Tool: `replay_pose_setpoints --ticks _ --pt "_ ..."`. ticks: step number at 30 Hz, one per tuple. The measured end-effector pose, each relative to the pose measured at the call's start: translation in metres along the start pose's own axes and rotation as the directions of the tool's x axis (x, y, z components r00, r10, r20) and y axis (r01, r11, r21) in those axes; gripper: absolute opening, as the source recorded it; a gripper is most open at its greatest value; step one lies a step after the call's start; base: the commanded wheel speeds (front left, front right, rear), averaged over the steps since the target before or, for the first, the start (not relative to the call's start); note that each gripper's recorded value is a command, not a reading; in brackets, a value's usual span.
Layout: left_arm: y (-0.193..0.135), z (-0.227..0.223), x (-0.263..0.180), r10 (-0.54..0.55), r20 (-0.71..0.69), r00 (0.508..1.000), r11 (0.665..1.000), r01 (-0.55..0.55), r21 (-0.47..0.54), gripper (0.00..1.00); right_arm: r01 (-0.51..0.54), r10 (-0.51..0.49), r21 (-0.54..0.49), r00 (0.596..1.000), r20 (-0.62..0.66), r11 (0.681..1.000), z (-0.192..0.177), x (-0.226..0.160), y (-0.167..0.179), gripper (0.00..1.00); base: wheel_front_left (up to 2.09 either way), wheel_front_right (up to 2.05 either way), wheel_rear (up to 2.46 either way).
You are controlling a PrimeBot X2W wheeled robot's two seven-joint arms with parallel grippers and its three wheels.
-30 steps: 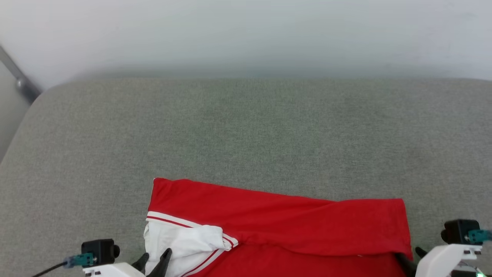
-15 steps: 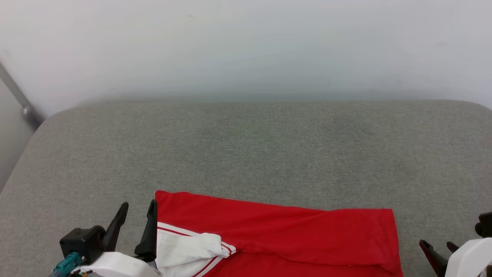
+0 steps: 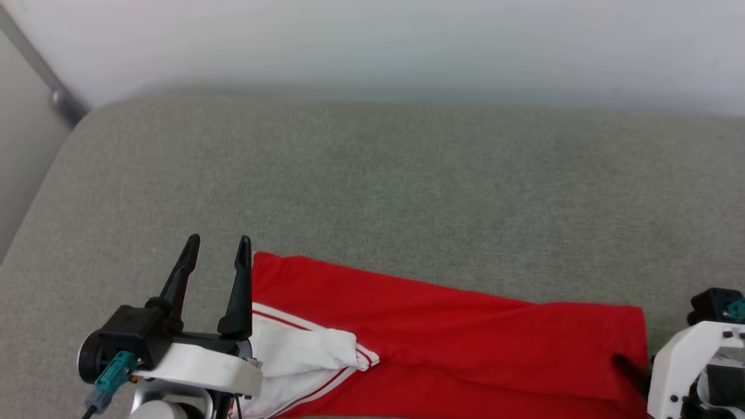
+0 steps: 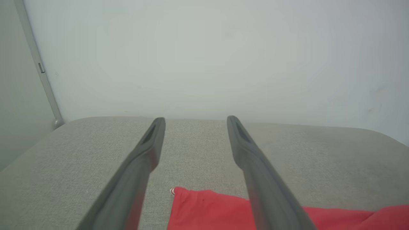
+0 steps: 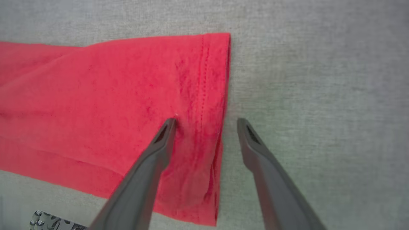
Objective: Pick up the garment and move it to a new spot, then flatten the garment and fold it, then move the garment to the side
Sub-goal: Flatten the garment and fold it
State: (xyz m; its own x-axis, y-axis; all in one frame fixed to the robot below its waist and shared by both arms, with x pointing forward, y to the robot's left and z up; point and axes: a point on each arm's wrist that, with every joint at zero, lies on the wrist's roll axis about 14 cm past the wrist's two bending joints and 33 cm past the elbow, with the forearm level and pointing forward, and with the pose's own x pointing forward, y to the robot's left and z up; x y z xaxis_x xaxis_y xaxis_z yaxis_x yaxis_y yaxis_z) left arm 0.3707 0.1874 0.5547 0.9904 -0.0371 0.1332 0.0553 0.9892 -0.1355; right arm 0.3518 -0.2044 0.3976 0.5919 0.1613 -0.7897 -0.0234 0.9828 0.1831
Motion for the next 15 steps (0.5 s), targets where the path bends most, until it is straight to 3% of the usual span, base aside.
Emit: replay_pose_setpoints --ticks 6,7,8,9,15 --pt "0.006 -0.018 0.006 0.014 -0.045 0.999 1.000 -0.014 0.005 1.00 -0.051 0.055 0.032 0.988 -0.143 0.998 -0.020 0.033 0.011 1.00 0.00 0.00 0.00" --pt "0.008 -0.020 0.005 0.017 -0.050 0.999 1.000 -0.016 0.007 1.00 -0.060 0.064 0.036 0.986 -0.154 0.998 -0.020 0.035 0.012 0.84 0.00 0.00 0.00" --pt "0.008 -0.021 0.005 0.018 -0.052 0.998 1.000 -0.018 0.009 1.00 -0.063 0.067 0.032 0.985 -0.161 0.998 -0.020 0.035 0.012 0.37 0.00 0.00 0.00" --pt "0.009 -0.021 0.005 0.019 -0.051 0.999 1.000 -0.019 0.013 1.00 -0.067 0.071 0.031 0.984 -0.163 0.997 -0.020 0.035 0.013 0.00 0.00 0.00 0.00" --pt "0.009 -0.021 0.000 0.019 -0.051 0.998 1.000 -0.018 0.025 1.00 -0.090 0.090 0.008 0.987 -0.137 0.996 -0.014 0.029 0.018 0.00 0.00 0.00 0.00"
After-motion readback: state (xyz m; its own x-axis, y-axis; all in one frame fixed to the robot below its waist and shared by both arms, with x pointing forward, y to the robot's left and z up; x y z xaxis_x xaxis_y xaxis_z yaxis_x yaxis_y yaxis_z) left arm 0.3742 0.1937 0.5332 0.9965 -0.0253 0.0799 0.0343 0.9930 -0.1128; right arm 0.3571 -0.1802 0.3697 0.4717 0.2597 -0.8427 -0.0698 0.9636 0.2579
